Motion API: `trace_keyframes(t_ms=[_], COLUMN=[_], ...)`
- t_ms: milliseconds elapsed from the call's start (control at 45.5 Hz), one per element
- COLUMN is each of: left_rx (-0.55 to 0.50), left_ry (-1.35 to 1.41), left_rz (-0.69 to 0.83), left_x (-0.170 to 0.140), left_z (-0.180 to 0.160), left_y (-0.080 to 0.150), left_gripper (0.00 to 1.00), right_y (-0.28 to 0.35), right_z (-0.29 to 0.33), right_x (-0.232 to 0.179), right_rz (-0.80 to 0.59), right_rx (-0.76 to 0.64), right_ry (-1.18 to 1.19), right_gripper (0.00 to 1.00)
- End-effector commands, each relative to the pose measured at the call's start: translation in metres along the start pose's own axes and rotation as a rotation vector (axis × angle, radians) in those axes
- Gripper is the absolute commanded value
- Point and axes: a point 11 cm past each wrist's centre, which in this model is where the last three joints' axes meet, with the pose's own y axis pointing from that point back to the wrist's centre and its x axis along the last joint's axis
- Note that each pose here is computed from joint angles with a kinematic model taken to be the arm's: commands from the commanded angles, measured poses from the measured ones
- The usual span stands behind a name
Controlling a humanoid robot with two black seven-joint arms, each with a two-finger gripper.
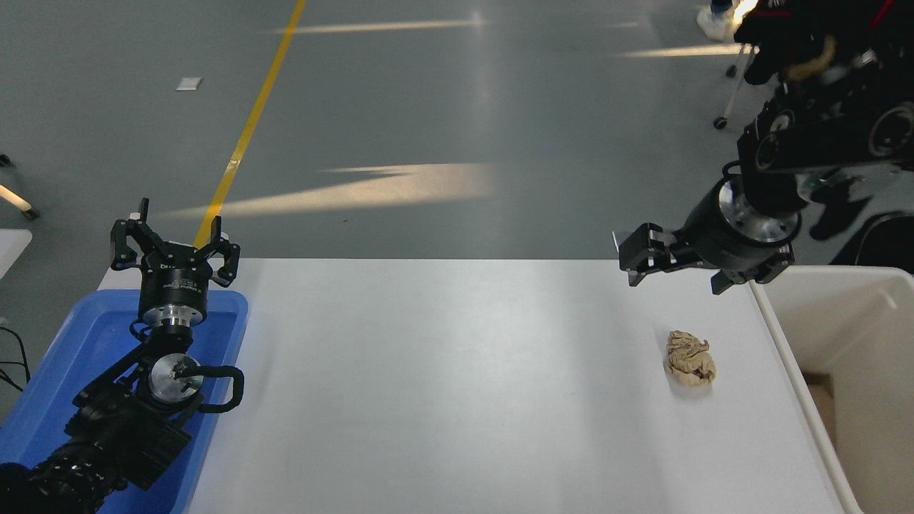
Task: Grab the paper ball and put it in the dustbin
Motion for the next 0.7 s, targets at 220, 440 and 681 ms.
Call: trace_keyframes(t_ms=[220, 440, 681], left_rx=[0.000, 0.000, 0.001], left_ry=[0.000, 0.000, 0.000], left_rz=[0.000, 0.000, -0.002], left_x=[0.000, 0.000, -0.001], left_z=[0.000, 0.000, 0.000], left_y=[0.000, 0.000, 0.000], left_gripper=[0.99, 0.99, 0.99], right_y=[-0.113, -0.138, -0.158], right_z=[0.049, 0.048, 0.060], right_x=[-0.024, -0.028, -0.037], right_rz=[0.073, 0.138, 0.186], right_rx=[-0.076, -0.051, -0.085], right_ry=[0.011, 0.028, 0.096], right_gripper=[0.98, 0.96, 0.97])
